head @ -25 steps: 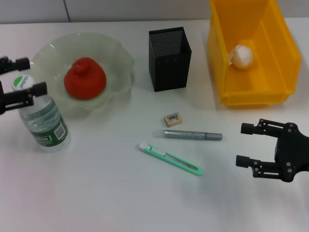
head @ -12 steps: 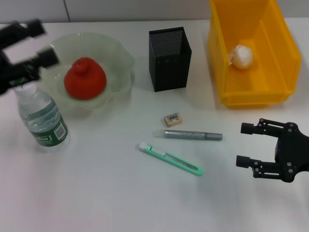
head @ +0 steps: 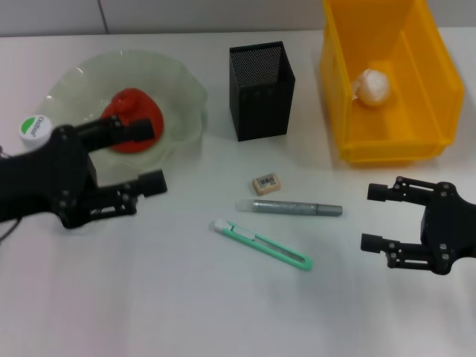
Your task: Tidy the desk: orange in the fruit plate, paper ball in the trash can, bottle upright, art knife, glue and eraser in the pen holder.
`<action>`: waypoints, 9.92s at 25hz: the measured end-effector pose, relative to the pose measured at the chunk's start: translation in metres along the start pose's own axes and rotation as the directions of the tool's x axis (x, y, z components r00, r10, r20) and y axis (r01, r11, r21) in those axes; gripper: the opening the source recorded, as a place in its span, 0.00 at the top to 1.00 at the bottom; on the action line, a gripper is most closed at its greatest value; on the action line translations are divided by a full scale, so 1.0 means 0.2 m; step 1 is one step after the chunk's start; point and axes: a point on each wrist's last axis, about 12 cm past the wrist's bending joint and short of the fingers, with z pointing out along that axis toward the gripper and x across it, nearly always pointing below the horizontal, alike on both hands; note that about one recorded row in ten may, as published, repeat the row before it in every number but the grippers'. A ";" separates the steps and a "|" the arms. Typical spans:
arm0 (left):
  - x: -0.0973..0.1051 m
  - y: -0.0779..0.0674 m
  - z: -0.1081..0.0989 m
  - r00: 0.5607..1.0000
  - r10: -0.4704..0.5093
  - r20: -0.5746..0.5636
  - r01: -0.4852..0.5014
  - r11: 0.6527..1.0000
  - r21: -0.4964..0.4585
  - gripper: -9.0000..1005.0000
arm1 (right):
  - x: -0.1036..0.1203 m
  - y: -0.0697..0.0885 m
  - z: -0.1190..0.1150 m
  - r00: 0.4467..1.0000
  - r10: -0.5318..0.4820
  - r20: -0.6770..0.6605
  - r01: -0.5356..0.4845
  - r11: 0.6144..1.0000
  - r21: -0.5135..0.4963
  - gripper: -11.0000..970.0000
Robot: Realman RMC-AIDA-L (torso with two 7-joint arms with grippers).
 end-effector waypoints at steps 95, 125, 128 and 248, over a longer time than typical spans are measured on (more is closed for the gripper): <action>0.29 -0.05 -0.24 0.930 0.002 -0.368 -0.030 0.997 -0.070 0.23 | -0.51 -0.29 0.40 0.913 0.067 -0.402 -0.159 0.967 -0.201 0.21; 0.30 -0.04 -0.20 0.931 0.005 -0.364 -0.037 0.996 -0.081 0.23 | -0.65 -0.18 1.06 0.680 -0.210 -0.703 -0.014 0.954 -0.299 0.23; 0.30 -0.04 -0.20 0.932 0.006 -0.364 -0.039 0.996 -0.083 0.23 | -0.62 -0.17 1.09 0.675 -0.225 -0.703 0.007 0.954 -0.299 0.23; 0.32 -0.03 -0.14 0.942 -0.001 -0.336 -0.037 0.993 -0.109 0.23 | -0.54 -0.02 1.38 0.392 -0.172 -0.904 0.050 0.985 -0.166 0.51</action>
